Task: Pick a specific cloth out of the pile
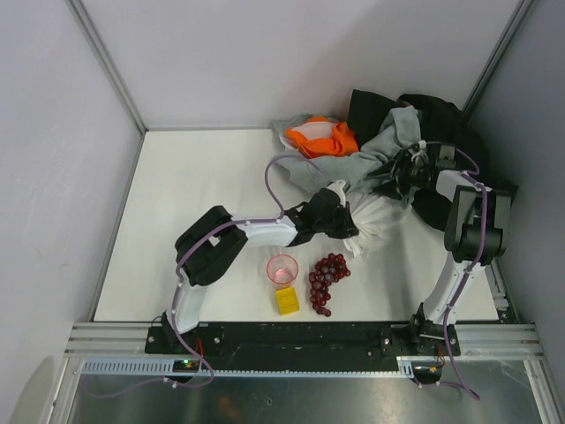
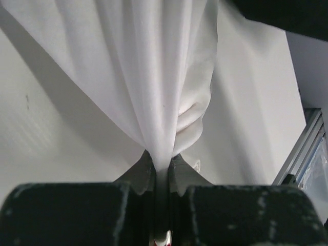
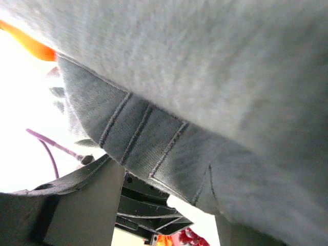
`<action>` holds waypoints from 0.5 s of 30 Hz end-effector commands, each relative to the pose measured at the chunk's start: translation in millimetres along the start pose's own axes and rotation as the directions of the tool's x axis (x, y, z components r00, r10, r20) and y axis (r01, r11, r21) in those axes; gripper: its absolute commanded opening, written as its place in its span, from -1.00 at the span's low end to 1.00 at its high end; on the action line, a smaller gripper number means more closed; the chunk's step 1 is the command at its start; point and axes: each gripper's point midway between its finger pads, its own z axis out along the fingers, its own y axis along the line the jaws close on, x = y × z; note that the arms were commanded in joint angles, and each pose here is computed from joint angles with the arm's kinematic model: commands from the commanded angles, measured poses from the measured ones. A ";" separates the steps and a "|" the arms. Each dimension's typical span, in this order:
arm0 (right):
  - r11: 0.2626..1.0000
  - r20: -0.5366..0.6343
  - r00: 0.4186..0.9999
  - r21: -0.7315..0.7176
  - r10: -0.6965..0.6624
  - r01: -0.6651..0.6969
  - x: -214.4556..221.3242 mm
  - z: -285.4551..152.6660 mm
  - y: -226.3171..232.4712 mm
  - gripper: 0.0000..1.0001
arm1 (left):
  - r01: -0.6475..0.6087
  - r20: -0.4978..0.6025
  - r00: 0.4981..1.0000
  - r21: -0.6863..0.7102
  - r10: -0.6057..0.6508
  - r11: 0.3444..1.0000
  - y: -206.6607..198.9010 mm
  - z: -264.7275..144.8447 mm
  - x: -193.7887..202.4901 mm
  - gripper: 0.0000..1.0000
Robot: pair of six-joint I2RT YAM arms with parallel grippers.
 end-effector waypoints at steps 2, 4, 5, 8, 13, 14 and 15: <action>0.991 0.102 0.990 -0.087 -0.093 0.102 -42.0 -12.7 22.0 0.34 | -0.071 -0.016 0.997 0.035 0.071 0.997 -21.6 -29.4 -0.5 -0.99; 0.990 0.101 0.991 -0.103 -0.086 0.097 -43.6 -11.0 23.9 0.33 | -0.084 -0.019 0.996 0.027 0.085 0.996 -19.5 -32.3 0.3 -0.99; 0.990 0.106 0.991 -0.104 -0.087 0.098 -44.9 -11.0 24.7 0.33 | -0.089 -0.020 0.996 0.021 0.089 0.996 -18.5 -34.3 0.6 -0.99; 0.991 0.116 0.990 -0.095 -0.080 0.091 -47.3 -9.5 22.8 0.33 | -0.105 -0.010 0.994 0.007 0.105 0.994 -17.8 -42.5 -2.4 -0.99; 0.997 0.127 0.990 -0.038 -0.060 0.065 -48.7 -7.4 7.9 0.33 | -0.144 0.017 0.989 0.006 0.144 0.990 -25.0 -59.2 -15.0 -0.99; 0.998 0.129 0.990 -0.022 -0.053 0.056 -48.9 -7.7 3.8 0.33 | -0.156 0.026 0.988 0.010 0.155 0.988 -27.6 -63.2 -18.5 -0.99; 0.999 0.132 0.990 -0.005 -0.045 0.046 -49.1 -8.7 -1.1 0.33 | -0.165 0.036 0.986 0.016 0.165 0.986 -30.4 -67.8 -22.8 -0.99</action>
